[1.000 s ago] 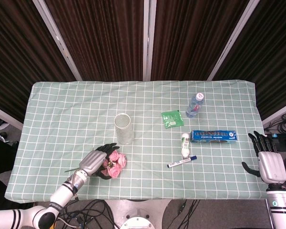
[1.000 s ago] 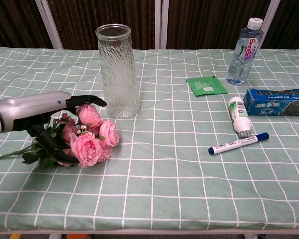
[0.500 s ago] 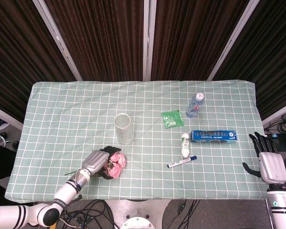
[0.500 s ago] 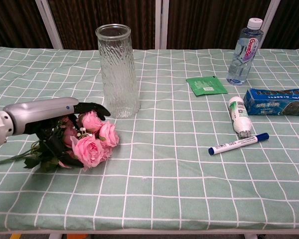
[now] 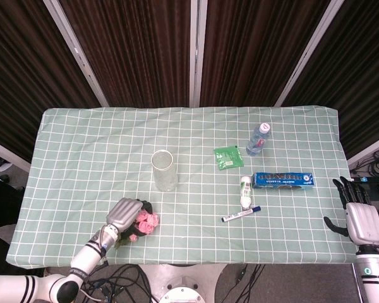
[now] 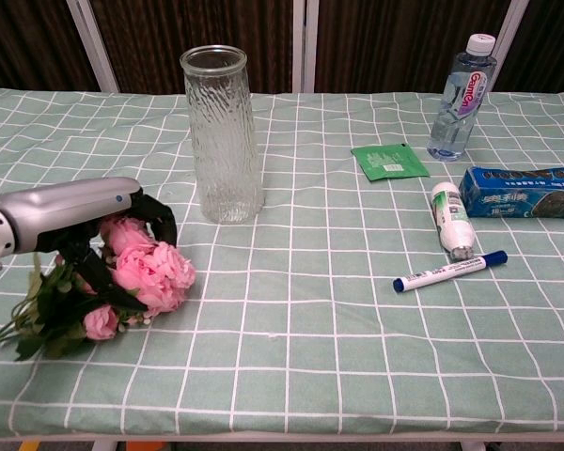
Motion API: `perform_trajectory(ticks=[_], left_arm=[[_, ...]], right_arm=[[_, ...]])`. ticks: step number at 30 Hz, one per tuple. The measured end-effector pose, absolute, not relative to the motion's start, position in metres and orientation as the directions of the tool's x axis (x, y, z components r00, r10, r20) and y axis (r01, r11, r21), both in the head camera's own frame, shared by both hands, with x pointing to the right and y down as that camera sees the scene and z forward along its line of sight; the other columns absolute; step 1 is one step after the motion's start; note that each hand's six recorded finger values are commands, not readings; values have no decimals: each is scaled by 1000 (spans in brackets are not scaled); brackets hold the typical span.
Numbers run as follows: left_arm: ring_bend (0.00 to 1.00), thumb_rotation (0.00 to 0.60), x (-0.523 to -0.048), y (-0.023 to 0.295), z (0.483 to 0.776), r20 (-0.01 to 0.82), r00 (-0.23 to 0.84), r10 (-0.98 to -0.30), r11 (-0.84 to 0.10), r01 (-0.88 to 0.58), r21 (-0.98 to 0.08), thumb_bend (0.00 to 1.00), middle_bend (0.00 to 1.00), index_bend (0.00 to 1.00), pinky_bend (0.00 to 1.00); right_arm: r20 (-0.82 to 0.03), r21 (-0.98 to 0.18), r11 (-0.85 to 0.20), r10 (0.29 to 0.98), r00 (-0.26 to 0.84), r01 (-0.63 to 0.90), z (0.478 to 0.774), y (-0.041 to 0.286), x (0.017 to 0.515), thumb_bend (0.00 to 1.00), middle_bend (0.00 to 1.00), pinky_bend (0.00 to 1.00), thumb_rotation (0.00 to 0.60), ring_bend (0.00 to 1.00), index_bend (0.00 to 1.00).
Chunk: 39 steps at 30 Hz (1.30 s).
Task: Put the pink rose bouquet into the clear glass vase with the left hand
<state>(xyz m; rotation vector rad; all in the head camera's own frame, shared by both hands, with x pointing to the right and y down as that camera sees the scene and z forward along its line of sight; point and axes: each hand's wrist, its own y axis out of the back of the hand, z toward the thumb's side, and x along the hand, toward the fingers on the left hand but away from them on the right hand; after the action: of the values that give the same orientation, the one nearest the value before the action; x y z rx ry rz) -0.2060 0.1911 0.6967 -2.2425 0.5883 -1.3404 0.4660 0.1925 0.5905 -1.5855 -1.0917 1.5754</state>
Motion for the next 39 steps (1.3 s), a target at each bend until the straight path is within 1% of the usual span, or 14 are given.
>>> perform_trajectory(ticks=[15,21,24,28,31,36,39], left_arm=[[493,600,-231,180,673,651,398,-646,-745,-146,-651,160,494,525,635],[499,600,-254,164,651,598,348,-722,-679,-194,-708,164,500,534,640],[499,600,-272,147,634,545,300,-782,-615,-240,-751,167,500,533,640],[500,600,-301,117,603,442,216,-871,-490,-299,-819,170,500,534,640],[500,600,-322,100,582,366,156,-918,-397,-300,-867,170,500,534,640],[499,600,-341,81,559,272,101,-957,-291,-330,-898,171,500,521,638],[499,600,-345,68,543,191,84,-978,-209,-372,-905,171,500,522,638]], right_arm=[[-446,-892,-437,892,-72,115,582,190,465,153,0,0,600,0,0],[-438,-896,-429,897,-62,116,579,189,462,154,0,0,600,0,0],[-435,-897,-427,899,-51,116,579,190,459,154,0,0,600,0,0],[-441,-893,-434,896,-45,117,583,195,458,154,0,0,600,0,0],[-447,-890,-438,893,-51,122,586,200,460,153,0,0,600,0,0],[-449,-890,-438,891,-65,128,589,204,465,154,0,0,600,0,0],[-450,-889,-439,891,-66,130,590,206,464,154,0,0,600,0,0]])
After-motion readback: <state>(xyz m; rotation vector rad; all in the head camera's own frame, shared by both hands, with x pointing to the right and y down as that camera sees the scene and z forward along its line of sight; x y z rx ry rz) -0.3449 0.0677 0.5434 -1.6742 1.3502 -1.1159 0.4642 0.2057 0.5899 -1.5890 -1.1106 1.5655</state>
